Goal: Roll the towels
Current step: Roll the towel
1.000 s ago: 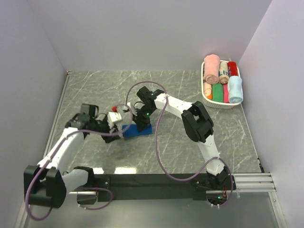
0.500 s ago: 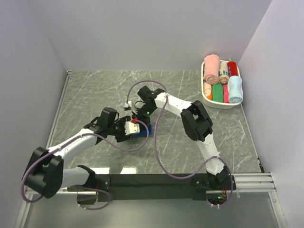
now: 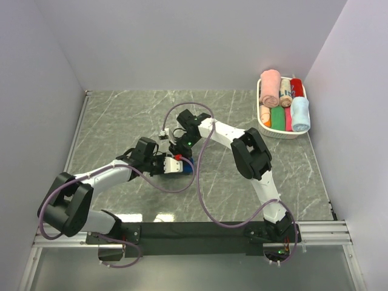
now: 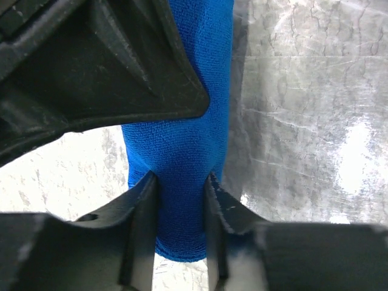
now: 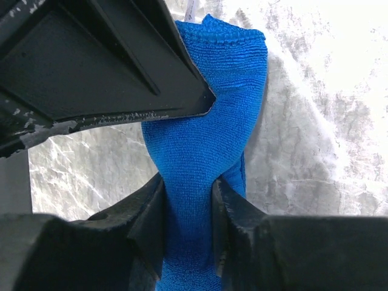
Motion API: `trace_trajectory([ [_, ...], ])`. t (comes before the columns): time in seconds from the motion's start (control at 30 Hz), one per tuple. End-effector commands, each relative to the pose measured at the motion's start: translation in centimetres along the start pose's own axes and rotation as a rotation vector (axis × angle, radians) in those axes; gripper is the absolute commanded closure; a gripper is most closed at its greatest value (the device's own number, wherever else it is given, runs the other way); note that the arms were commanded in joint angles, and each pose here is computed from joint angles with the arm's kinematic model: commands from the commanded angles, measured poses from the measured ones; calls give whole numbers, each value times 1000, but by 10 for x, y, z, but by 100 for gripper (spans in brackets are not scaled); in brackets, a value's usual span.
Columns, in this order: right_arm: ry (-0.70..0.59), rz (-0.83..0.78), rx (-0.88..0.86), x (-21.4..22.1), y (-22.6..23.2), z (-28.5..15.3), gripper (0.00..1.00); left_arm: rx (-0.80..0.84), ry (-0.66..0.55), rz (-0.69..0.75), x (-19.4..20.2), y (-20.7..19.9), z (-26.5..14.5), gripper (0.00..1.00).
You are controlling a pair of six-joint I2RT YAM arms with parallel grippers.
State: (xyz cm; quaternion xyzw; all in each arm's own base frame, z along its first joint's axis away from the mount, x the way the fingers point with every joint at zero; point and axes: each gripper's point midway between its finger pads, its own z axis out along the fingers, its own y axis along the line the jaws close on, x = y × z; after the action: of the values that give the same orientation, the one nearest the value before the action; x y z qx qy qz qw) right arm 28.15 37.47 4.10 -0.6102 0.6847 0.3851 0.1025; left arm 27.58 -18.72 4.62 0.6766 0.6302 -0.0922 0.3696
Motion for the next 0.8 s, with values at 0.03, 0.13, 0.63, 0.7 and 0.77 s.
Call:
trace_trajectory([
  [0.03,122,161,-3,47,-1,0,58,146,128,-63,34,-41,2,73],
  [0.13,43,209,32,33,-12,-24,40,174,140,-82,35,-45,2,76],
  [0.63,-268,267,354,12,-19,-185,23,290,101,-216,26,-29,3,76],
  [0.7,-310,230,471,15,-15,-203,23,338,100,-252,27,-30,6,76],
  [0.77,-324,190,593,22,-15,-216,25,342,98,-285,27,-19,4,77],
])
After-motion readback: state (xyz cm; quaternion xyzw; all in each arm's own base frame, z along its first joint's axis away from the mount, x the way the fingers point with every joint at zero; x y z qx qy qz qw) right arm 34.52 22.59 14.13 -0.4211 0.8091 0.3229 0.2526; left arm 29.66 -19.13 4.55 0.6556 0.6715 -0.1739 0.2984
